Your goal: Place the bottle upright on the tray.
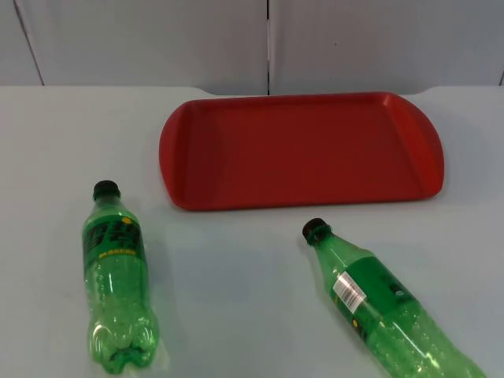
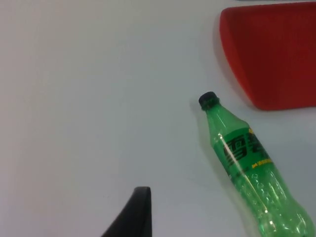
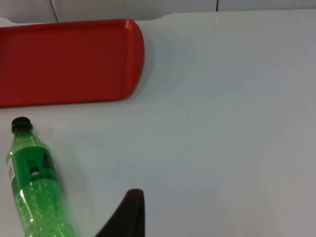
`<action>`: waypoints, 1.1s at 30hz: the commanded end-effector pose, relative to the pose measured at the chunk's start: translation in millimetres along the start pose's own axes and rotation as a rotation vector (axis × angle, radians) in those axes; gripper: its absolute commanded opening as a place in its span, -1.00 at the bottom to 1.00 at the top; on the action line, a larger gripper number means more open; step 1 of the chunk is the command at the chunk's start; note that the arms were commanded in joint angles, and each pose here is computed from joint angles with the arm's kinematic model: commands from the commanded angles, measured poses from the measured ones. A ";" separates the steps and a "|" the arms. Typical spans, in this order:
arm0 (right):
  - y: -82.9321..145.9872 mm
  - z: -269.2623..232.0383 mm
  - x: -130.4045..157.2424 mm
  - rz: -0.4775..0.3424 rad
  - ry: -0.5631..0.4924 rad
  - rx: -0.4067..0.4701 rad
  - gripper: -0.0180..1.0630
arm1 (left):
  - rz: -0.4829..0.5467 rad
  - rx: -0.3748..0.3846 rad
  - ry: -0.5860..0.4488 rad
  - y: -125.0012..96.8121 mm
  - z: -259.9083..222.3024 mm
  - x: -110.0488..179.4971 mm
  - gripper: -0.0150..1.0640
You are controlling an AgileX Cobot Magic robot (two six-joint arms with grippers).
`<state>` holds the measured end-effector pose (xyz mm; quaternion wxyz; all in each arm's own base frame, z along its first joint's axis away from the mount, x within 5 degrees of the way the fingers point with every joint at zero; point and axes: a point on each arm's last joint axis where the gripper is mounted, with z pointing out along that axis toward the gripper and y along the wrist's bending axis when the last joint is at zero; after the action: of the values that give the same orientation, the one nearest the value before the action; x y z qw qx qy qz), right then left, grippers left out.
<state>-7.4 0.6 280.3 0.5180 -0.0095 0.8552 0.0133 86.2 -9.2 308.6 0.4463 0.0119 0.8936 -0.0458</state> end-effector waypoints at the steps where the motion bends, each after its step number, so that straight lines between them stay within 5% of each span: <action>1: 0.1 0.1 0.2 0.006 -0.006 0.004 0.97 | -0.024 0.017 -0.003 -1.6 7.3 -6.6 0.97; 24: 0.1 0.1 0.2 0.006 -0.006 0.004 0.97 | -0.089 0.024 0.172 -1.6 84.4 -33.4 0.97; 33: 0.3 0.1 0.2 0.007 -0.006 0.002 0.97 | -0.142 0.083 0.195 -8.4 99.1 -60.8 0.97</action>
<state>-7.4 0.6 280.3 0.5180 -0.0095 0.8552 0.0133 197.2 -22.8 294.8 0.3492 -0.0299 0.9310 -0.1016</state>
